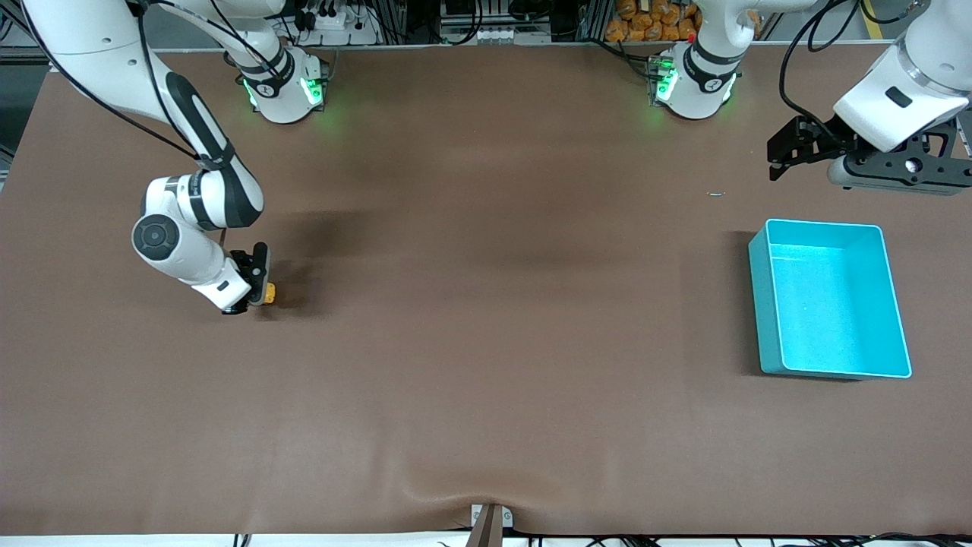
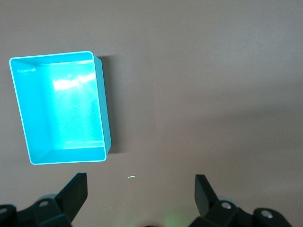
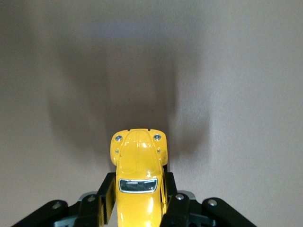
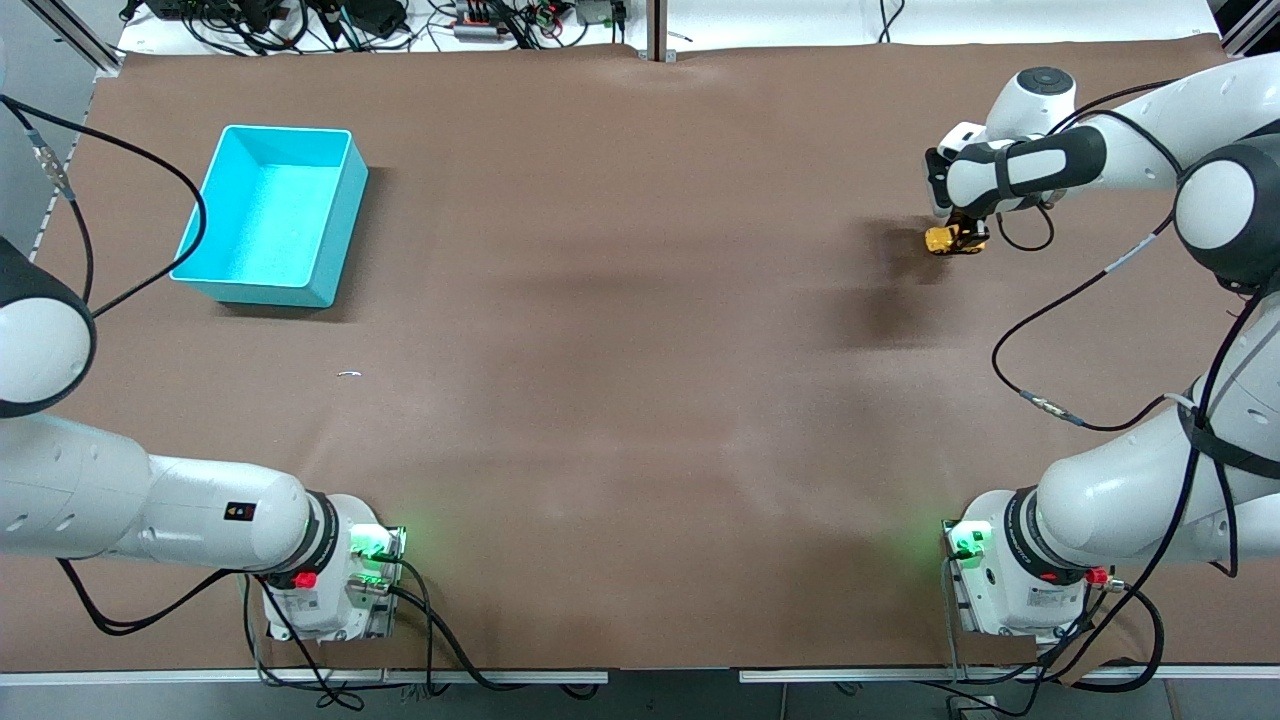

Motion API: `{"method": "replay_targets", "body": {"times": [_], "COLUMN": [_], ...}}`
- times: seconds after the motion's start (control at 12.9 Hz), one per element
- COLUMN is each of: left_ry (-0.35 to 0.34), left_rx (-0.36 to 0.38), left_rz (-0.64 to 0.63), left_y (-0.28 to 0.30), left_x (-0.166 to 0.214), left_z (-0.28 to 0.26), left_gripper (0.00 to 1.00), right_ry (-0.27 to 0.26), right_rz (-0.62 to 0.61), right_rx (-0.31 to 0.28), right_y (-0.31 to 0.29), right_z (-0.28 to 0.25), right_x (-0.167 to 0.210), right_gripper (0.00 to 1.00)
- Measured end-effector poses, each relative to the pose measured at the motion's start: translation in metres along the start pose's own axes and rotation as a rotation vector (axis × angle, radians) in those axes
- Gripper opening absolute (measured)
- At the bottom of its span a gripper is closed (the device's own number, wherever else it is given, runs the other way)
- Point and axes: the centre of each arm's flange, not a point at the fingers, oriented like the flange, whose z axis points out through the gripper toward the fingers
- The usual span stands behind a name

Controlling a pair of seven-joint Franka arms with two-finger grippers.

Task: Wind and store yellow beetle car
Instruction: 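Drag the held car backward along the table with the right gripper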

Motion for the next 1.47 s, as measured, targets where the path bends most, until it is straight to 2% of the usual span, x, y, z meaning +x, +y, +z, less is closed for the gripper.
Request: {"method": "replay_targets", "body": {"times": [0.54,0.85,1.47], "left_ry": [0.0,0.0,0.0], "left_rx": [0.0,0.0,0.0], "left_rz": [0.0,0.0,0.0], "left_y": [0.0,0.0,0.0], "left_x": [0.0,0.0,0.0], "left_z": [0.0,0.0,0.0], "left_gripper": [1.0,1.0,1.0], "right_ry": [0.004,0.003,0.004], "right_rz": [0.001,0.023,0.024], "right_rx": [0.003,0.029,0.036], "right_y": [0.001,0.002,0.003], "right_z": [0.003,0.004,0.005], "right_x": [-0.039,-0.056,-0.066], "right_gripper": [0.45,0.45,0.45]}}
